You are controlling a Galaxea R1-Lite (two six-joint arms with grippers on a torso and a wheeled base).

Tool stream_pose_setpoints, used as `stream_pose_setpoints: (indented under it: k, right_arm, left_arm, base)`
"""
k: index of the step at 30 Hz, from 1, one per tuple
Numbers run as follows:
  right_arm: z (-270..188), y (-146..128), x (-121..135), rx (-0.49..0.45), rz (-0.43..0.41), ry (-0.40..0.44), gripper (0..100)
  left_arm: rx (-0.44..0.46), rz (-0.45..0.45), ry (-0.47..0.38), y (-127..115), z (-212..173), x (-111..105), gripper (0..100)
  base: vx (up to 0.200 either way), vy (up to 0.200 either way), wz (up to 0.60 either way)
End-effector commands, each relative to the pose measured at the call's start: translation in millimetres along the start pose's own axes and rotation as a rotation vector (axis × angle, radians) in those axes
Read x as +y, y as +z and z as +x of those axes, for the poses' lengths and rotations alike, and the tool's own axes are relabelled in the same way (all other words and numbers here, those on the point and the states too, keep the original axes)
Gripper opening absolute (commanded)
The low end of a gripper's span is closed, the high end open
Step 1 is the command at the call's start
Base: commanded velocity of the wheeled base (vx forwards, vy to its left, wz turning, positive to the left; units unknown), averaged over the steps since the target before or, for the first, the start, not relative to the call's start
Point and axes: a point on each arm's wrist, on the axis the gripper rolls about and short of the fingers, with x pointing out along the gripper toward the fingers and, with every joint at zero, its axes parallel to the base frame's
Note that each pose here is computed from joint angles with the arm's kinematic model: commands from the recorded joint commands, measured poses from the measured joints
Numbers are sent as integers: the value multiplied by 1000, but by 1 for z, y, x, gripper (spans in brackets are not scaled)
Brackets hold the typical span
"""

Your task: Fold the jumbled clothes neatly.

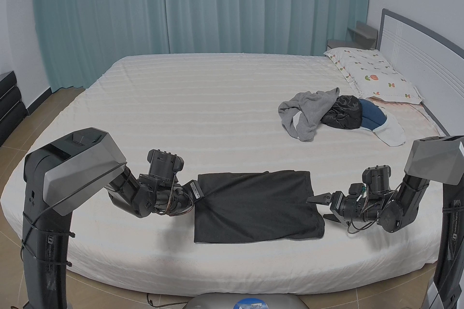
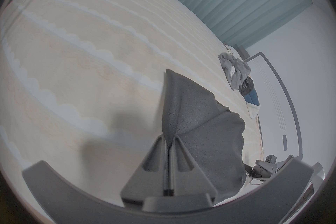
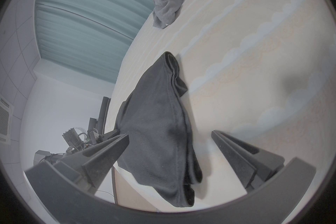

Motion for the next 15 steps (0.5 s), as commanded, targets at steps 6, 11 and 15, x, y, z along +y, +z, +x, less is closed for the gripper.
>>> stream_pose_setpoints:
  k: [6,11,15]
  right_arm:
    - [0,1,0,-4,2,3,100]
    - [0,2,1,-7,4,5,100]
    - [0,1,0,-6,5,4,100]
  left_arm:
    - [-6,-8,2,3,-7,0,0]
    - [-6,-8,2,2,-7,0,0]
    - [0,-9,9,1,-9,1,0]
  base:
    - [0,200,0]
    - [0,200,0]
    - [0,200,0]
